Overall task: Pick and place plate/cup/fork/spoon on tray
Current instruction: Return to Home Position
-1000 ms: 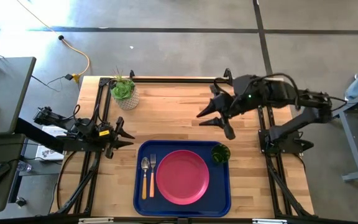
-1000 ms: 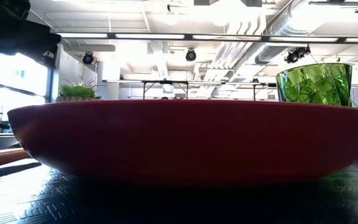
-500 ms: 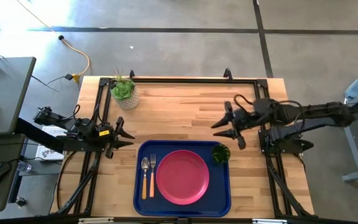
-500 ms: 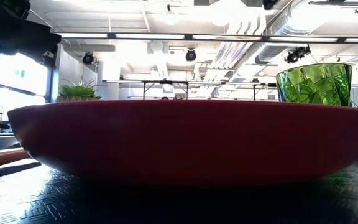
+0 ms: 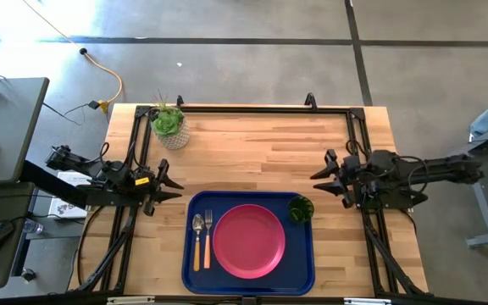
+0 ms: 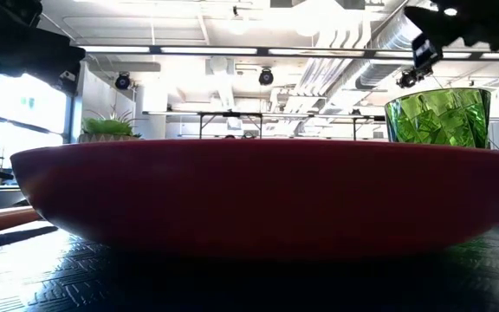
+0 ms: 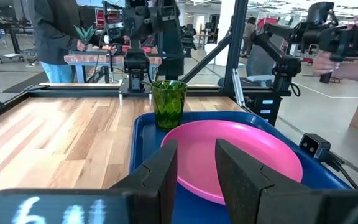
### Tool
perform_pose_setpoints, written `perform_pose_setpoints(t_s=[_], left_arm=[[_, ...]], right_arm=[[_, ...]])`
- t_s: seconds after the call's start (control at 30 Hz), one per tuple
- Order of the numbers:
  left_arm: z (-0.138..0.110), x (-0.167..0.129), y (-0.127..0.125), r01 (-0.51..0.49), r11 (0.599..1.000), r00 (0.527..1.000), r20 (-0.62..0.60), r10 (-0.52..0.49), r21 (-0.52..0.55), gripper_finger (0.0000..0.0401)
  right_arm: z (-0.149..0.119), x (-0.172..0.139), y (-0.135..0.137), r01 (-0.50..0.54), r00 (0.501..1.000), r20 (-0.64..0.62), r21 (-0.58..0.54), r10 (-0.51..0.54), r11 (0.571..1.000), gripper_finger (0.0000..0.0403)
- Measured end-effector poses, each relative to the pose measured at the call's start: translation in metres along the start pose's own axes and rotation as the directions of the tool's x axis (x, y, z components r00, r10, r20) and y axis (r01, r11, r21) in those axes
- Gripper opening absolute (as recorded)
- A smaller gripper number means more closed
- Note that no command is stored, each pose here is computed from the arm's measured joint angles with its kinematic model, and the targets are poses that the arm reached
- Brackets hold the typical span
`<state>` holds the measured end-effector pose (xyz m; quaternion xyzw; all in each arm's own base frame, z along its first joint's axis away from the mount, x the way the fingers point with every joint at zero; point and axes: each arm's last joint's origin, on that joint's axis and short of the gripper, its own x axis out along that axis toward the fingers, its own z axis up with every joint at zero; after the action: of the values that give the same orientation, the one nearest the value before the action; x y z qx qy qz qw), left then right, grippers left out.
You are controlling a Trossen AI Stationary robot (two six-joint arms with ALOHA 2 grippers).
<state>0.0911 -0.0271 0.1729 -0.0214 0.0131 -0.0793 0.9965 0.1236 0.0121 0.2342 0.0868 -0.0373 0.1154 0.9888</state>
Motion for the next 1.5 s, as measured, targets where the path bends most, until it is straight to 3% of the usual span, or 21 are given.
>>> perform_pose_setpoints(t_s=[0.37, 0.93, 1.5], left_arm=[[0.0, 0.0, 0.0, 0.0, 1.0, 1.0, 0.0, 0.0, 0.0, 0.0097], [0.0, 0.0, 0.0, 0.0, 1.0, 1.0, 0.0, 0.0, 0.0, 0.0097], [0.0, 0.0, 0.0, 0.0, 1.0, 1.0, 0.0, 0.0, 0.0, 0.0097]], right_arm=[[-0.032, -0.023, -0.002, -0.021, 0.997, 0.067, -0.013, 0.022, 1.0, 0.0124], [-0.043, -0.034, -0.002, -0.027, 0.99, 0.138, -0.074, 0.037, 0.997, 0.0124], [-0.05, -0.033, -0.004, 0.002, 0.998, 0.063, -0.06, 0.002, 0.998, 0.0124]])
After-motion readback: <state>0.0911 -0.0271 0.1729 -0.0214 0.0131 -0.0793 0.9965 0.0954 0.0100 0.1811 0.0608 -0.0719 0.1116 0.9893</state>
